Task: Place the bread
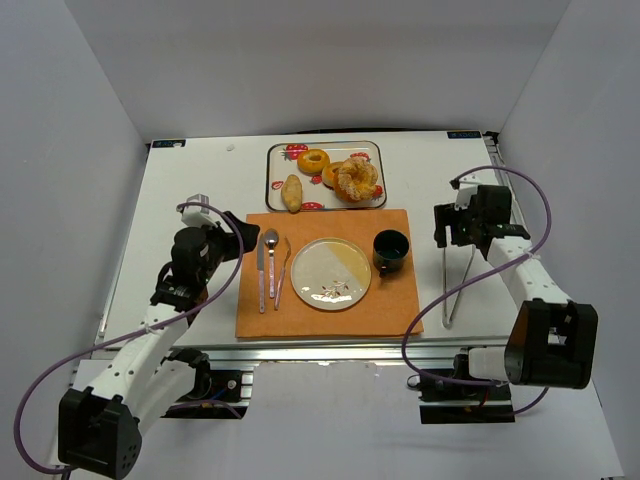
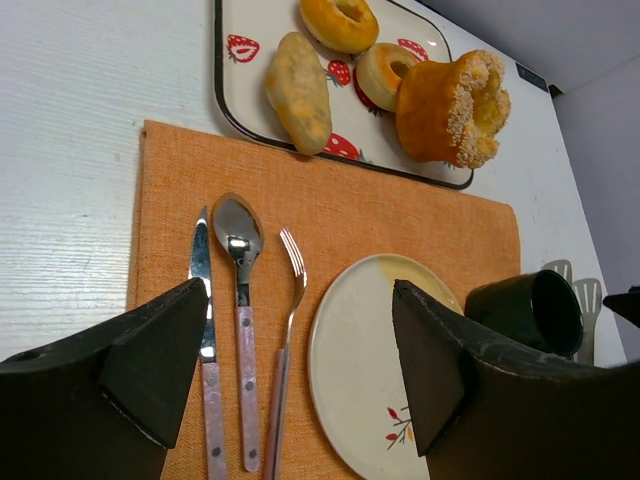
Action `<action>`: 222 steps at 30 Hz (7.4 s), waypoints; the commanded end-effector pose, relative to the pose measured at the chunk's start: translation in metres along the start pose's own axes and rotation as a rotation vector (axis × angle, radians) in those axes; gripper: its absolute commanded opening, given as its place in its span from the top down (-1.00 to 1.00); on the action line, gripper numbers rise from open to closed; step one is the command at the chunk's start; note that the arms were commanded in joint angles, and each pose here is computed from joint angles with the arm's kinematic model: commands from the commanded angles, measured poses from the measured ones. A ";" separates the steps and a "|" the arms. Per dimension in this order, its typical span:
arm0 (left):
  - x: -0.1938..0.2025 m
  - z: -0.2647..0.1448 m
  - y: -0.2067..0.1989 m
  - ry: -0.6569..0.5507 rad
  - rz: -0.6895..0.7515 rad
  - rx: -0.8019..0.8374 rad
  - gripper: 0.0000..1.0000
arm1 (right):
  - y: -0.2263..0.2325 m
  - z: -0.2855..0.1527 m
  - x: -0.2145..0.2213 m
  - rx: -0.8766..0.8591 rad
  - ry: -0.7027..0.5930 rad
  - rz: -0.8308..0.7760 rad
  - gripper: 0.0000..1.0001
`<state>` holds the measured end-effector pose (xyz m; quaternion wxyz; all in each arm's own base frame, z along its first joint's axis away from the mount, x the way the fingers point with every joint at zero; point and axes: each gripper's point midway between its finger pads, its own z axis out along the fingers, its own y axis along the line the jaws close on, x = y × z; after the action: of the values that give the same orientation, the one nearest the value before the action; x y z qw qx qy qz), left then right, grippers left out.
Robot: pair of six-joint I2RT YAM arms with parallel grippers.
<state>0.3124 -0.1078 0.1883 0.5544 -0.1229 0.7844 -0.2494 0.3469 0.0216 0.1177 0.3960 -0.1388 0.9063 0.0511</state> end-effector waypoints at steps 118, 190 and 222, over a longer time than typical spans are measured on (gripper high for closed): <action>-0.045 -0.026 -0.019 -0.211 -0.160 0.061 -0.66 | 0.147 -0.052 -0.143 -0.784 -0.130 -0.003 0.13; -0.034 -0.034 -0.008 -0.228 -0.202 0.042 -0.66 | 0.158 0.031 -0.122 -0.275 -0.055 -0.323 -0.08; -0.037 -0.041 -0.009 -0.247 -0.205 0.050 -0.66 | 0.179 -0.027 -0.143 -0.311 -0.270 -0.463 1.00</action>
<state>0.2889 -0.0888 0.2349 0.6187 -0.2153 0.6903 -0.3072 0.3748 0.2049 0.2048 0.4356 -0.3674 0.8179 0.0793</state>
